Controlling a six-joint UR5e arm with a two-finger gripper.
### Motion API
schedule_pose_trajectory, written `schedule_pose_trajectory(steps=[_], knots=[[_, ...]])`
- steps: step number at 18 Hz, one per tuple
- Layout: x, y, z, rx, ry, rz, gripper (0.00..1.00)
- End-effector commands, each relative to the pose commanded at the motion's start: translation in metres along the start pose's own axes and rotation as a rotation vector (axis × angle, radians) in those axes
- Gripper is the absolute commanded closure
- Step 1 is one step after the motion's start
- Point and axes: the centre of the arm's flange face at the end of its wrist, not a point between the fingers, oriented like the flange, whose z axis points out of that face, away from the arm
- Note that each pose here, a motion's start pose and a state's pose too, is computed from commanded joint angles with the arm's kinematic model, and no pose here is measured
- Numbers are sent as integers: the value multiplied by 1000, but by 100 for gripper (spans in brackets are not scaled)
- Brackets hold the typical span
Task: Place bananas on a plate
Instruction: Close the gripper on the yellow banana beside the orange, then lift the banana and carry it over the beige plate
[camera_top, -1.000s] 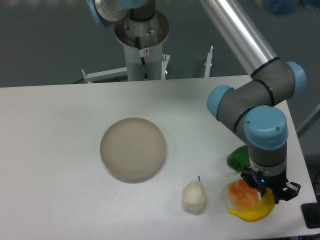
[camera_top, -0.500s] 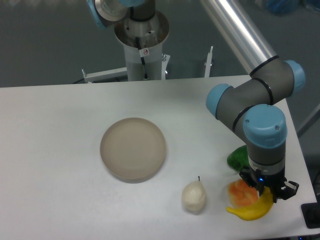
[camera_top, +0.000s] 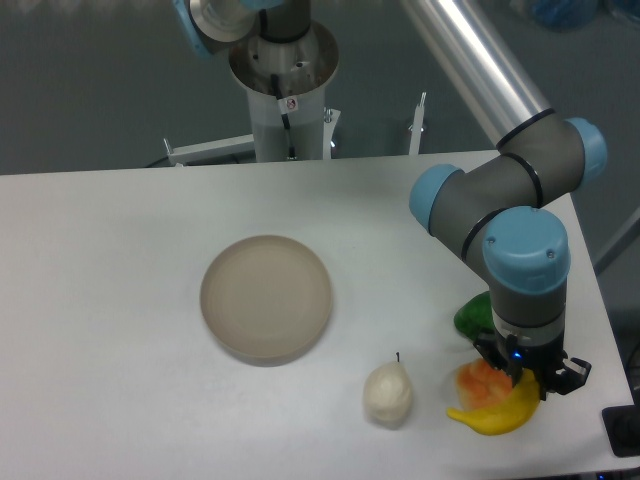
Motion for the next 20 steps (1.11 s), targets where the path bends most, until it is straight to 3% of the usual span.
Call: schedule_pose_trajectory(steps=[8,12,15,20], knots=[[55,12,-42,-8,36,33,67],[85,27,-61,-40,101,52,67],[123,36,-59,-56,183,143,67],[167,45,-60,19,286,149,68]])
